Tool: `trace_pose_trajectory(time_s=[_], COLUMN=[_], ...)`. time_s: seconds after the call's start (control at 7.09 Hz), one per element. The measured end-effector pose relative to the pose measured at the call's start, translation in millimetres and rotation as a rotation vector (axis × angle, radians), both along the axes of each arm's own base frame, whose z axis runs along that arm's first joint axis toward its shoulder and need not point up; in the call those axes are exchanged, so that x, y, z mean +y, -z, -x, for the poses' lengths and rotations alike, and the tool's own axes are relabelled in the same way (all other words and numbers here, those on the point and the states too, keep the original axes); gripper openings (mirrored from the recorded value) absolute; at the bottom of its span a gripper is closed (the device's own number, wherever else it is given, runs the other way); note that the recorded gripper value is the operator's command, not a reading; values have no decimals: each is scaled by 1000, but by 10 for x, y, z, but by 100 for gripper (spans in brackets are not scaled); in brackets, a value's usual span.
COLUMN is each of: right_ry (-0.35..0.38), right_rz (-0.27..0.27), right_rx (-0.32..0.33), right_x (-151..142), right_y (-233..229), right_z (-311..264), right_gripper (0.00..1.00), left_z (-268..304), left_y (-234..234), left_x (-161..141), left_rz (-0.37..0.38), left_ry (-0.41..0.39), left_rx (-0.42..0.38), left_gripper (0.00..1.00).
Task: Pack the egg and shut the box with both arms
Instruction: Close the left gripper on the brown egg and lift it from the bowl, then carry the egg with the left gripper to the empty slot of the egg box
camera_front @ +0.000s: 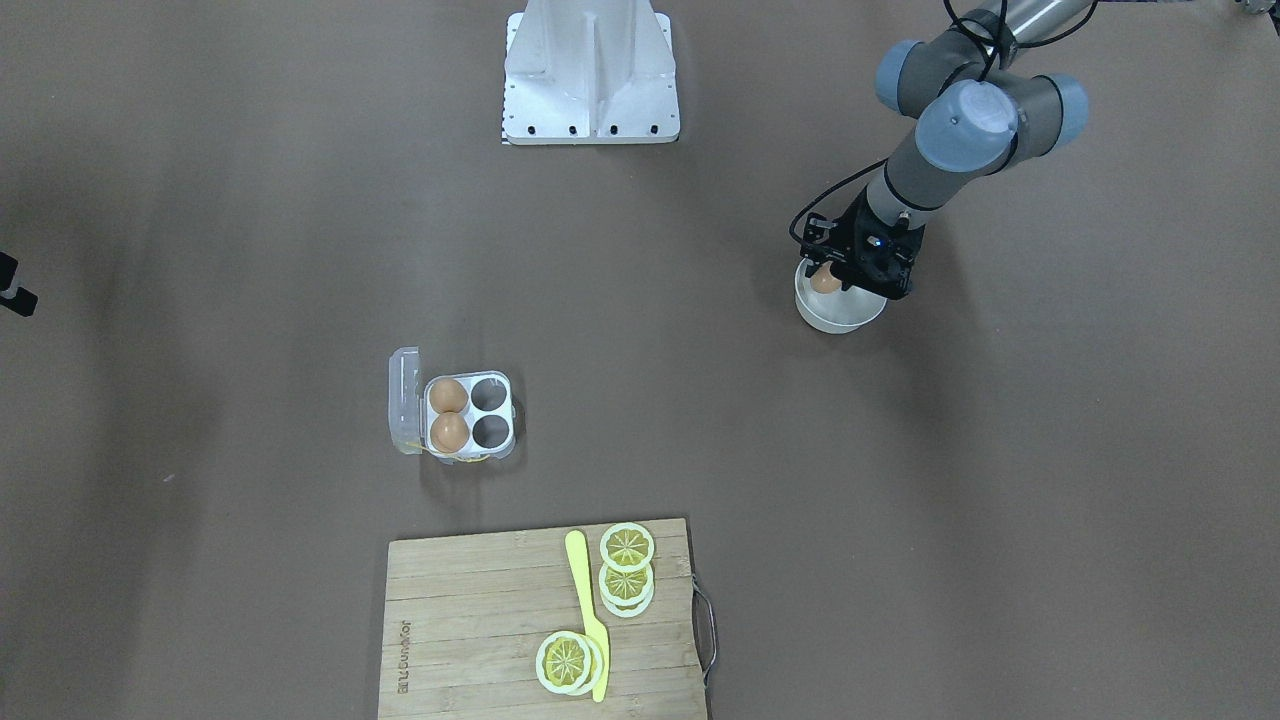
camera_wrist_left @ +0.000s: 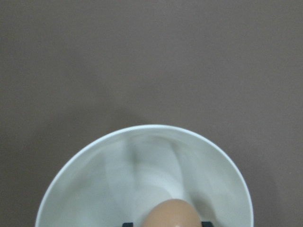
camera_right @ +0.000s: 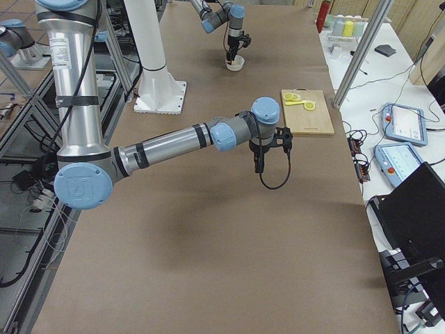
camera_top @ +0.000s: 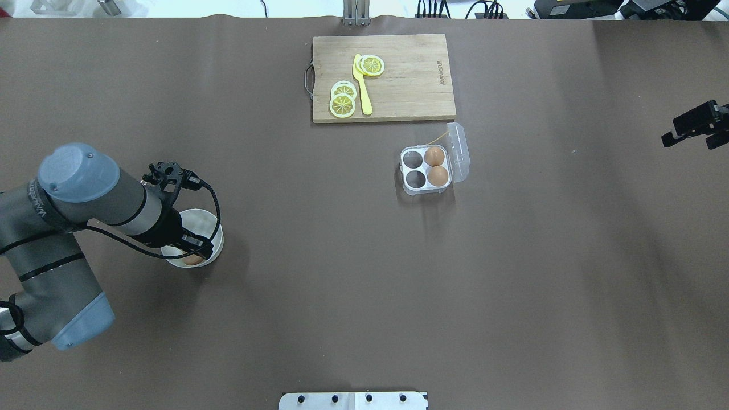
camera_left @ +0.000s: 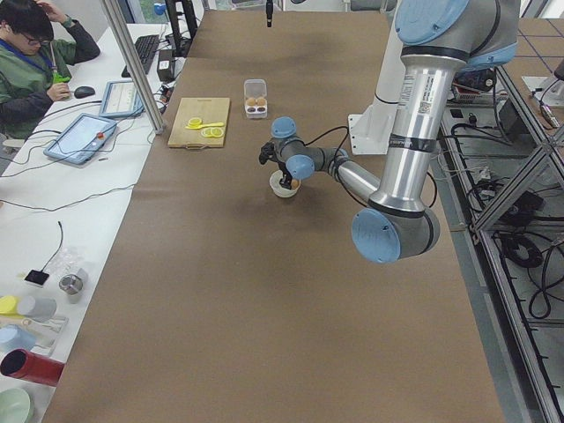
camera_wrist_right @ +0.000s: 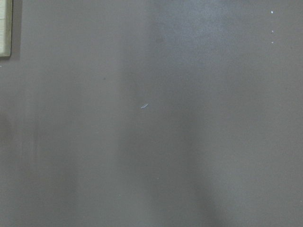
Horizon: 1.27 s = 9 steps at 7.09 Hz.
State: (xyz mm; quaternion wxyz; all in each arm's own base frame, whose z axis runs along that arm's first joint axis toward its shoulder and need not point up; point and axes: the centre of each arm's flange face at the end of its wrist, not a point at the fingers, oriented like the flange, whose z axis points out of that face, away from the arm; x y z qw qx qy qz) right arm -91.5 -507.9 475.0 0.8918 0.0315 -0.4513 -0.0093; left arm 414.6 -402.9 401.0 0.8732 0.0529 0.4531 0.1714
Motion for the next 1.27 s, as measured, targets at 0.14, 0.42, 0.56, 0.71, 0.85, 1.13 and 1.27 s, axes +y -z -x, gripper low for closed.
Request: trace_pose_trajectory(time_s=[0.14, 0.42, 0.56, 0.71, 0.85, 1.13, 1.27], right_ry=[0, 1, 1, 1, 2, 2, 2], right_rz=[-1, -3, -4, -4, -4, -5, -6], right_rx=[0, -1, -1, -1, -1, -1, -2], right_x=[-5, -13, -15, -17, -17, -17, -17], right_y=[7, 18, 21, 23, 24, 26, 32], right_z=[1, 9, 11, 13, 13, 13, 16], right_gripper=[100, 100, 100, 100, 100, 100, 100], left_z=[76, 287, 330, 321, 246, -21, -149], left_y=[106, 426, 627, 821, 992, 1064, 1041], left_x=[-2, -137, -227, -307, -403, -654, -756], left_rz=[-12, -55, -82, -91, -92, -160, -215], left_ry=[7, 50, 74, 110, 154, 196, 209], left_rx=[18, 72, 108, 143, 181, 305, 379], left_gripper=[0, 0, 0, 0, 0, 0, 0])
